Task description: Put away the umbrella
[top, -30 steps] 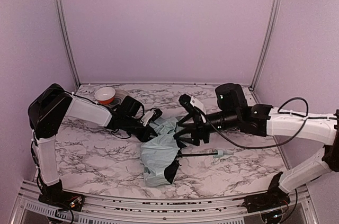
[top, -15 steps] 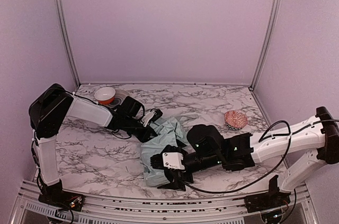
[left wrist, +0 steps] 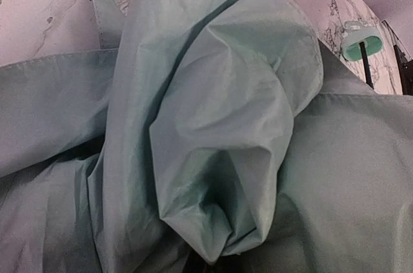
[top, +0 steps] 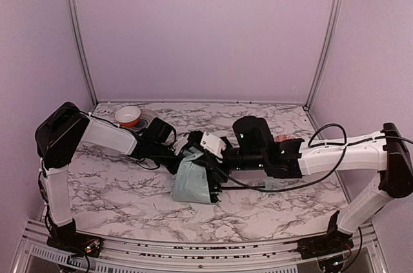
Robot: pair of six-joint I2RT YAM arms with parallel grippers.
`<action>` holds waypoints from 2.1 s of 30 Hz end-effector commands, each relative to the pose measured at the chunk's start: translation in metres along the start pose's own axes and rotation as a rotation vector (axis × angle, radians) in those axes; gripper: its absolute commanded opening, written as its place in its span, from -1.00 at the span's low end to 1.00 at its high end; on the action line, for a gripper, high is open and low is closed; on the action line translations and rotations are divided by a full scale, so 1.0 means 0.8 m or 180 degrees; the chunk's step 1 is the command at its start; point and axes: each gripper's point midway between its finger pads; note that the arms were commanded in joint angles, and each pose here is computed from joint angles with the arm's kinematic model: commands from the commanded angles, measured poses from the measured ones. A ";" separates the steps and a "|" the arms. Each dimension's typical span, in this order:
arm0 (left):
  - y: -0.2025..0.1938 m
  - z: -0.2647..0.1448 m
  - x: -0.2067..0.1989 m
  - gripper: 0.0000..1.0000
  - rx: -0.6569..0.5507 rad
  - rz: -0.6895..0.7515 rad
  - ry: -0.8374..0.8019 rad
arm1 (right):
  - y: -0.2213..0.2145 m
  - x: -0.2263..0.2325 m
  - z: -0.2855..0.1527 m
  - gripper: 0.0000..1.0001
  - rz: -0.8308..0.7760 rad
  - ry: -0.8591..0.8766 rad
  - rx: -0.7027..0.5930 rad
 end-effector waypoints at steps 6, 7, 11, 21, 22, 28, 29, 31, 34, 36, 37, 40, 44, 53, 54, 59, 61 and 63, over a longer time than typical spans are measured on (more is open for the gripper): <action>-0.047 0.004 -0.001 -1.00 0.0364 -0.0039 0.0038 | -0.043 -0.140 0.046 -1.00 0.1306 -0.0151 -0.0121; -0.046 0.004 -0.001 -1.00 0.0356 -0.0039 0.0039 | -0.053 -0.150 0.050 -1.00 0.1419 -0.0140 -0.0112; -0.044 0.006 0.001 -1.00 0.0326 -0.0070 0.0043 | -0.099 -0.174 0.063 -1.00 0.1802 -0.0059 0.0023; 0.011 -0.020 0.028 -0.57 -0.0257 -0.0290 0.0096 | -0.167 -0.160 0.102 -1.00 0.2267 0.0359 0.0797; 0.018 -0.025 0.031 -0.43 -0.0312 -0.0282 0.0112 | -0.166 -0.156 0.103 -1.00 0.2295 0.0443 0.0811; 0.043 -0.054 0.032 0.13 -0.0565 -0.0185 0.0029 | -0.138 -0.147 0.092 -1.00 0.2299 0.0604 0.0574; 0.045 -0.060 0.034 0.17 -0.0619 -0.0206 0.0016 | -0.136 -0.147 0.091 -1.00 0.2295 0.0605 0.0572; 0.049 -0.074 0.044 0.25 -0.0738 -0.0253 0.0084 | -0.131 -0.147 0.091 -1.00 0.2281 0.0632 0.0561; 0.056 -0.098 0.063 0.29 -0.0877 -0.0327 0.0256 | -0.121 -0.147 0.089 -1.00 0.2233 0.0670 0.0538; 0.069 -0.118 0.067 0.29 -0.1018 -0.0302 0.0347 | -0.112 -0.148 0.087 -1.00 0.2187 0.0675 0.0508; 0.079 -0.128 0.062 0.24 -0.1101 -0.0261 0.0307 | -0.106 -0.150 0.086 -1.00 0.2161 0.0671 0.0481; 0.122 -0.159 0.034 0.08 -0.1490 -0.0194 0.0006 | -0.098 -0.151 0.083 -1.00 0.2130 0.0669 0.0447; 0.142 -0.158 -0.010 0.03 -0.1626 -0.0021 -0.0313 | -0.079 -0.153 0.077 -1.00 0.2092 0.0675 0.0289; 0.082 -0.092 -0.020 0.32 -0.1022 0.0369 0.0181 | -0.023 -0.160 0.062 -1.00 0.2075 0.0727 -0.0096; 0.077 -0.087 -0.014 0.32 -0.0961 0.0358 0.0246 | -0.021 -0.160 0.061 -1.00 0.2074 0.0730 -0.0108; 0.064 -0.068 -0.002 0.22 -0.0768 0.0317 0.0297 | -0.011 -0.156 0.054 -1.00 0.2026 0.0777 -0.0160; 0.064 -0.063 -0.006 -0.05 -0.0749 0.0313 0.0259 | -0.002 -0.153 0.049 -1.00 0.1974 0.0818 -0.0206; 0.068 -0.062 -0.013 -0.20 -0.0775 0.0338 0.0157 | 0.003 -0.150 0.045 -1.00 0.1932 0.0859 -0.0235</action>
Point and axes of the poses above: each gripper's point midway between its finger pads, its own z axis out along the fingers, its own x axis along the line the jaws close on, y = z × x, and after that the axes turned 10 degrees about z, right-handed
